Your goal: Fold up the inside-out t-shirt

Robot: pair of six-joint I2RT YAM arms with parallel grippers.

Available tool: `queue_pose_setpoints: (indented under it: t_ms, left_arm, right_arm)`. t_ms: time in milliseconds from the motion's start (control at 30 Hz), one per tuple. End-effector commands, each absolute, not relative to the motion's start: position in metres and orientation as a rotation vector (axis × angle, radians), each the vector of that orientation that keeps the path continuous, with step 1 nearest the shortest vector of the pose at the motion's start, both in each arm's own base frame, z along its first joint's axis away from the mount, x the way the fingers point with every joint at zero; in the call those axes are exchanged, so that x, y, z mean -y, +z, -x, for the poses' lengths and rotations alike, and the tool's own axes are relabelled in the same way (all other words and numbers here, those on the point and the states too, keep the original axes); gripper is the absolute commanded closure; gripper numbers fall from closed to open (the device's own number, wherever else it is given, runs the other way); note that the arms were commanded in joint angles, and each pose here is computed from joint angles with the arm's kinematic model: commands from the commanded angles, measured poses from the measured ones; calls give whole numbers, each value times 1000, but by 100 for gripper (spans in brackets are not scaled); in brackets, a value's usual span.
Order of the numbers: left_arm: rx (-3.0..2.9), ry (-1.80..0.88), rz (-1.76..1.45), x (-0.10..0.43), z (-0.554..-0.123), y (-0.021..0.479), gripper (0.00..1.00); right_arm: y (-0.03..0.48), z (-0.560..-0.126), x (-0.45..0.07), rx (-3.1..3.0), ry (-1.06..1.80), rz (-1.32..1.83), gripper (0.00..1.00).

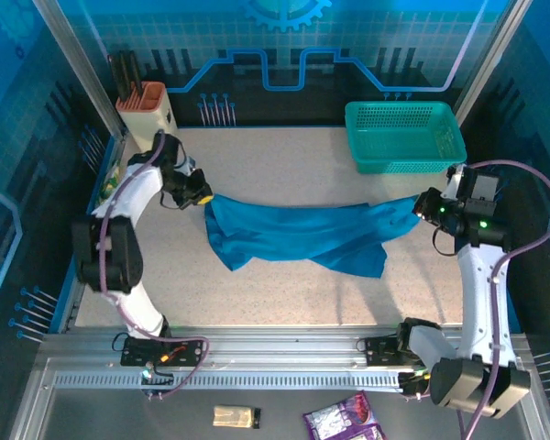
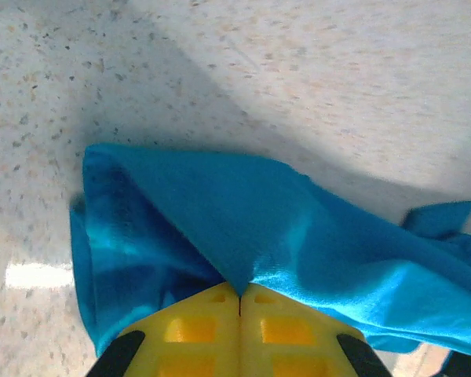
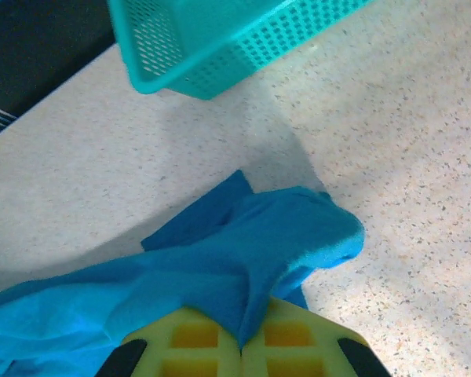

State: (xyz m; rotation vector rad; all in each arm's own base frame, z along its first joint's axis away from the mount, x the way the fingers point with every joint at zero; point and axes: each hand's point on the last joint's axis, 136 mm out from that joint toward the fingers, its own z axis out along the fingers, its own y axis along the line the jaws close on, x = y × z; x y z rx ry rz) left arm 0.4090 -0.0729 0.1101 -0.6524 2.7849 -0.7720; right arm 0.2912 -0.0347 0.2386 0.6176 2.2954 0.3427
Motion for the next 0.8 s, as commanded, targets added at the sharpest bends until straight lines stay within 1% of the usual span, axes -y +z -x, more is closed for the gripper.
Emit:
queue_pose_setpoints:
  t_ms: [0, 33, 133, 167, 233, 300, 433, 567, 767]
  left_arm:
    - [-2756, -711, 577, 71, -440, 112, 95]
    - [-2756, -707, 571, 73, -446, 108, 93]
    - [-2733, -690, 555, 75, -458, 110, 83]
    - [-2721, -693, 548, 77, -460, 114, 76]
    - [-2697, -688, 535, 78, -459, 124, 67]
    - [-2692, -655, 523, 77, -451, 130, 62]
    - [-2742, -606, 543, 77, -419, 122, 60]
    - [-2799, -648, 579, 92, -384, 100, 60]
    - [-2814, -700, 644, 107, -355, 77, 60]
  right_arm:
    - [233, -301, 48, -2264, 327, -628, 100]
    - [229, -302, 49, -2268, 339, -635, 100]
    - [227, -303, 48, -2269, 353, -638, 100]
    - [228, -302, 48, -2267, 354, -637, 100]
    - [230, -302, 48, -2266, 352, -635, 100]
    - [233, -301, 47, -2261, 356, -630, 100]
    - [234, -300, 45, -2258, 364, -625, 100]
    - [233, -299, 44, -2259, 371, -622, 100]
    - [234, -298, 42, -2262, 379, -616, 100]
